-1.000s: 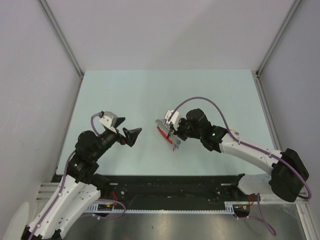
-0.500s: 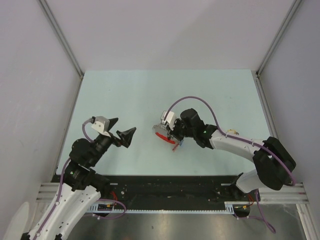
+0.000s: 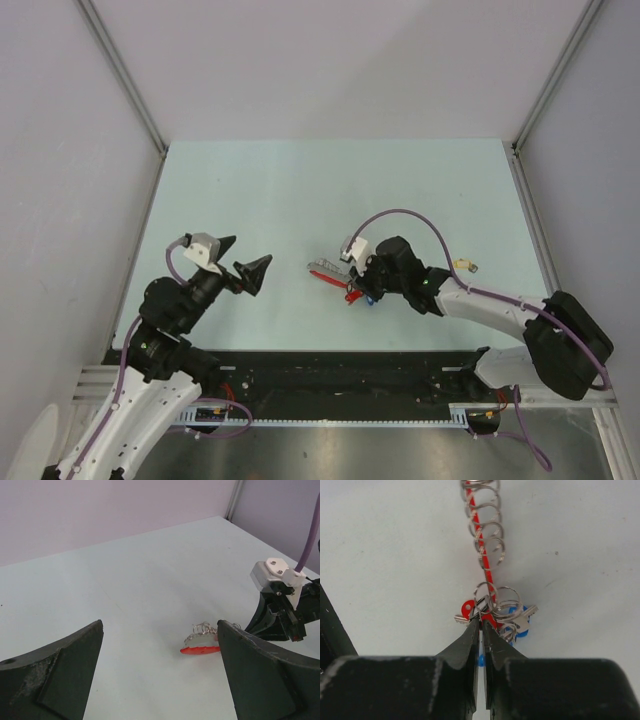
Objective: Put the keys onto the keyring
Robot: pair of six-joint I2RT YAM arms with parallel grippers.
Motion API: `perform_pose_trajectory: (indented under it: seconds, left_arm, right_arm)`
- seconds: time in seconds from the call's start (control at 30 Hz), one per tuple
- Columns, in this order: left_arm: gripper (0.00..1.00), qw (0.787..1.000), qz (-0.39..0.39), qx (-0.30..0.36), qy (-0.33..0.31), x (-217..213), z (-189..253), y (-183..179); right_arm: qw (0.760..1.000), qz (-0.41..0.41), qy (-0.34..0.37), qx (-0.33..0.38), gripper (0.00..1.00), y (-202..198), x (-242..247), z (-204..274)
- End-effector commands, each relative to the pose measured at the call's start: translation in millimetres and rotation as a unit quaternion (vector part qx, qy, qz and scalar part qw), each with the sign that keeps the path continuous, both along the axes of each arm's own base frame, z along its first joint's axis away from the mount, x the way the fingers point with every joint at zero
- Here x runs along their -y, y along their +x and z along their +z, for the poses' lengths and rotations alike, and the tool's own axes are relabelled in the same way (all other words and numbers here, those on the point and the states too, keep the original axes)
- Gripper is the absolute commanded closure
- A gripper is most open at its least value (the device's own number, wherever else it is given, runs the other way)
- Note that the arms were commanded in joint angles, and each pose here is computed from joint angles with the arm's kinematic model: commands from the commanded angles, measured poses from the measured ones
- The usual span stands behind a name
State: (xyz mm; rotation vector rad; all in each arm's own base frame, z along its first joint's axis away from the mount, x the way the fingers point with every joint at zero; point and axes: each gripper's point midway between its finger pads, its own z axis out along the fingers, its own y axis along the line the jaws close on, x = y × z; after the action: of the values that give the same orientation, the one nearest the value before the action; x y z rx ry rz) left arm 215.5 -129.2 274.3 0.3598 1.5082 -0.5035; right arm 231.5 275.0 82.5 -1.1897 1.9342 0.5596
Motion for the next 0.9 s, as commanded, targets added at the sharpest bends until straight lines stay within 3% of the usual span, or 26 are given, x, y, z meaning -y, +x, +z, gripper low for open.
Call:
perform_pose_trajectory:
  seconds: [0.0, 0.27, 0.4, 0.63, 0.87]
  left_arm:
    - [0.0, 1.0, 0.001, 0.017, 0.004, -3, 8, -3]
    - [0.0, 1.0, 0.003, 0.022, -0.008, -6, 10, -9]
    - [0.0, 1.0, 0.004, 0.028, -0.009, -8, 14, -10]
    - [0.0, 1.0, -0.001, 0.021, -0.005, -6, 11, -11]
    - [0.0, 1.0, 0.009, 0.021, -0.005, -10, 11, -10]
  right_arm:
    - [0.999, -0.051, 0.015, 0.003, 0.87, -1, 15, 14]
    - [0.988, -0.135, 0.082, -0.006, 0.56, -4, 28, 51]
    - [0.978, -0.154, 0.135, -0.043, 0.38, -15, 23, 74]
    - [0.977, -0.142, 0.116, -0.111, 0.35, -40, -6, 79]
    - [0.968, -0.152, 0.049, -0.194, 0.38, -78, -44, 20]
